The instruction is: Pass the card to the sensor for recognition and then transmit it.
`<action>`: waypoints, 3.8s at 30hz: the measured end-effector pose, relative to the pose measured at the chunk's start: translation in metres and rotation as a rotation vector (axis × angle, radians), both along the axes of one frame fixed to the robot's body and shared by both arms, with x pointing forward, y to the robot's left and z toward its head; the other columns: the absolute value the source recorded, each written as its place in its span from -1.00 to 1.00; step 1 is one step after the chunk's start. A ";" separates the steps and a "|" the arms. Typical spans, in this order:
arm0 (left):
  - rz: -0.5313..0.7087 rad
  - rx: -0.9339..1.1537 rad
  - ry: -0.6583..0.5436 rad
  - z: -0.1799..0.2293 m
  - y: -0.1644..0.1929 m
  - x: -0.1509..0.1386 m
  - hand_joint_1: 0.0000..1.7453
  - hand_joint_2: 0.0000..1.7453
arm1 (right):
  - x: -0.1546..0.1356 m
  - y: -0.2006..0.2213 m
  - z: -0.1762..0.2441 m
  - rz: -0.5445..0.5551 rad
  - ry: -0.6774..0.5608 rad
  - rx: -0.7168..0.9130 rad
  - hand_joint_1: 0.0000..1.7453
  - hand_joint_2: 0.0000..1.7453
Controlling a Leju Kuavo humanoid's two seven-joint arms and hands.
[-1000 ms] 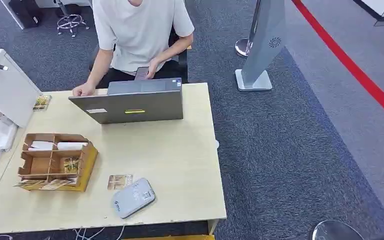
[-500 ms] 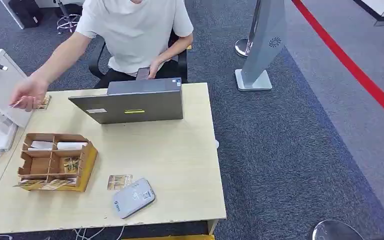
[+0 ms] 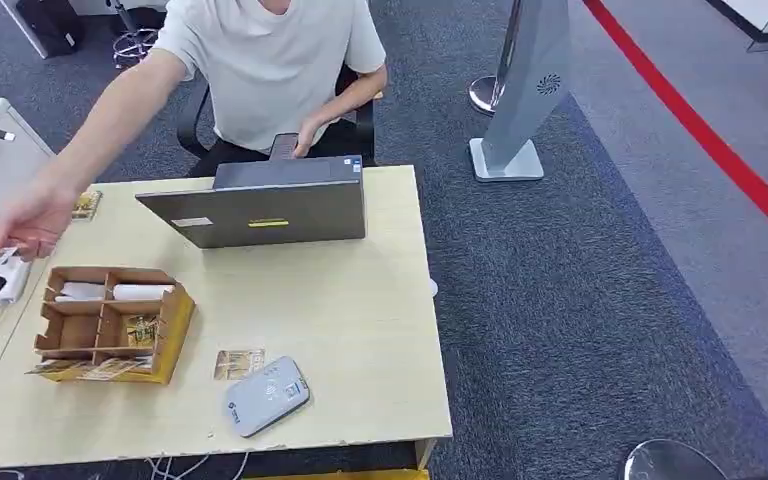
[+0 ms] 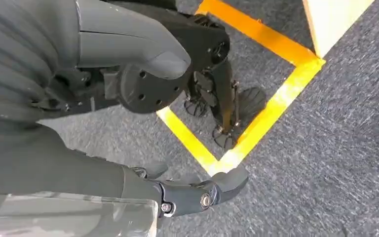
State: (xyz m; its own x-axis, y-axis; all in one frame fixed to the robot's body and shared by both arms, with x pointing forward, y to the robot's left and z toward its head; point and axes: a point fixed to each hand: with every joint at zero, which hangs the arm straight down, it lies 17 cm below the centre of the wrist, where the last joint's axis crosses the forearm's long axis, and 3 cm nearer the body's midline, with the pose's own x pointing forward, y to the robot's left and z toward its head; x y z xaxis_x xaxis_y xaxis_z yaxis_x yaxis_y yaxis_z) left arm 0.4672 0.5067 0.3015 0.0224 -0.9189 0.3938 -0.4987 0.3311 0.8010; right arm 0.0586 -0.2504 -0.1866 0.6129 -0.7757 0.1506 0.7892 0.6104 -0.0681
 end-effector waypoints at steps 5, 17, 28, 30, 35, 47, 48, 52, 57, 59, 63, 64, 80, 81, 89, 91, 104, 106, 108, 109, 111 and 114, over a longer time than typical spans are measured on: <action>-0.015 0.167 0.044 0.007 -0.029 0.016 -1.00 1.00 | -0.005 -0.001 0.003 0.027 0.004 0.000 -1.00 1.00; -0.042 0.538 0.081 0.020 -0.099 0.044 -1.00 1.00 | -0.012 -0.002 0.022 0.122 -0.019 0.001 -1.00 1.00; -0.051 0.612 0.076 0.021 -0.116 0.048 -1.00 1.00 | -0.009 0.002 0.029 0.164 -0.041 0.003 -1.00 1.00; -0.052 0.613 0.076 0.020 -0.117 0.048 -1.00 1.00 | -0.009 0.003 0.029 0.166 -0.041 0.003 -1.00 1.00; -0.056 0.612 0.077 0.020 -0.118 0.048 1.00 1.00 | -0.010 0.003 0.029 0.171 -0.039 -0.001 -1.00 1.00; -0.068 0.603 0.078 0.020 -0.116 0.047 1.00 1.00 | -0.011 0.008 0.032 0.189 -0.046 0.007 -1.00 1.00; -0.068 0.603 0.078 0.020 -0.116 0.047 1.00 1.00 | -0.011 0.008 0.032 0.189 -0.046 0.007 -1.00 1.00; -0.068 0.603 0.078 0.020 -0.116 0.047 1.00 1.00 | -0.011 0.008 0.032 0.189 -0.046 0.007 -1.00 1.00; -0.068 0.604 0.078 0.020 -0.116 0.047 1.00 1.00 | -0.011 0.008 0.032 0.189 -0.047 0.007 -1.00 1.00; -0.068 0.604 0.078 0.020 -0.116 0.047 1.00 1.00 | -0.011 0.008 0.032 0.190 -0.049 0.007 -1.00 1.00; -0.071 0.602 0.065 0.026 -0.117 0.048 1.00 1.00 | -0.011 0.010 0.035 0.203 -0.060 0.011 -1.00 1.00; -0.069 0.605 0.059 0.029 -0.115 0.048 1.00 1.00 | -0.011 0.009 0.038 0.207 -0.067 0.009 -1.00 1.00; -0.342 0.668 0.073 -0.022 -0.265 0.026 1.00 1.00 | -0.009 0.018 0.049 0.224 -0.089 0.010 -1.00 1.00; -0.356 0.669 0.070 -0.023 -0.272 0.024 1.00 1.00 | -0.009 0.018 0.049 0.224 -0.089 0.010 -1.00 1.00; -0.492 0.679 0.050 -0.031 -0.322 0.004 1.00 1.00 | -0.011 0.021 0.050 0.234 -0.092 0.011 -1.00 1.00; -0.547 0.679 0.043 -0.036 -0.348 -0.008 1.00 1.00 | -0.012 0.023 0.052 0.241 -0.096 0.011 -1.00 1.00; -0.685 0.602 0.119 -0.075 -0.407 -0.052 1.00 1.00 | -0.013 0.027 0.057 0.254 -0.103 0.006 -1.00 1.00; -0.682 0.604 0.163 -0.094 -0.405 -0.055 1.00 1.00 | -0.012 0.027 0.056 0.246 -0.101 0.005 -1.00 1.00; -0.663 0.612 0.210 -0.114 -0.401 -0.058 1.00 1.00 | -0.011 0.027 0.056 0.232 -0.100 0.009 -1.00 1.00; -0.645 0.623 0.236 -0.125 -0.399 -0.059 1.00 1.00 | -0.010 0.026 0.056 0.228 -0.097 0.006 -1.00 1.00; -0.608 0.642 0.289 -0.146 -0.393 -0.061 1.00 1.00 | -0.009 0.024 0.055 0.212 -0.089 -0.002 -1.00 1.00; -0.566 0.648 0.355 -0.172 -0.386 -0.067 1.00 1.00 | -0.010 0.021 0.055 0.194 -0.073 -0.009 -1.00 1.00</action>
State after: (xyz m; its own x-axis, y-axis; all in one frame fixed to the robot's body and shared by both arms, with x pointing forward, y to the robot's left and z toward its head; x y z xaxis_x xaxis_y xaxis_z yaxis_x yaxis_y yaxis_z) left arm 0.4006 0.1209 0.1299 -0.4757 -0.8678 -0.1438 -0.0898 -0.1147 0.9893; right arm 0.0485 -0.2290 -0.1317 0.7380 -0.6424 0.2066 0.6599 0.7511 -0.0214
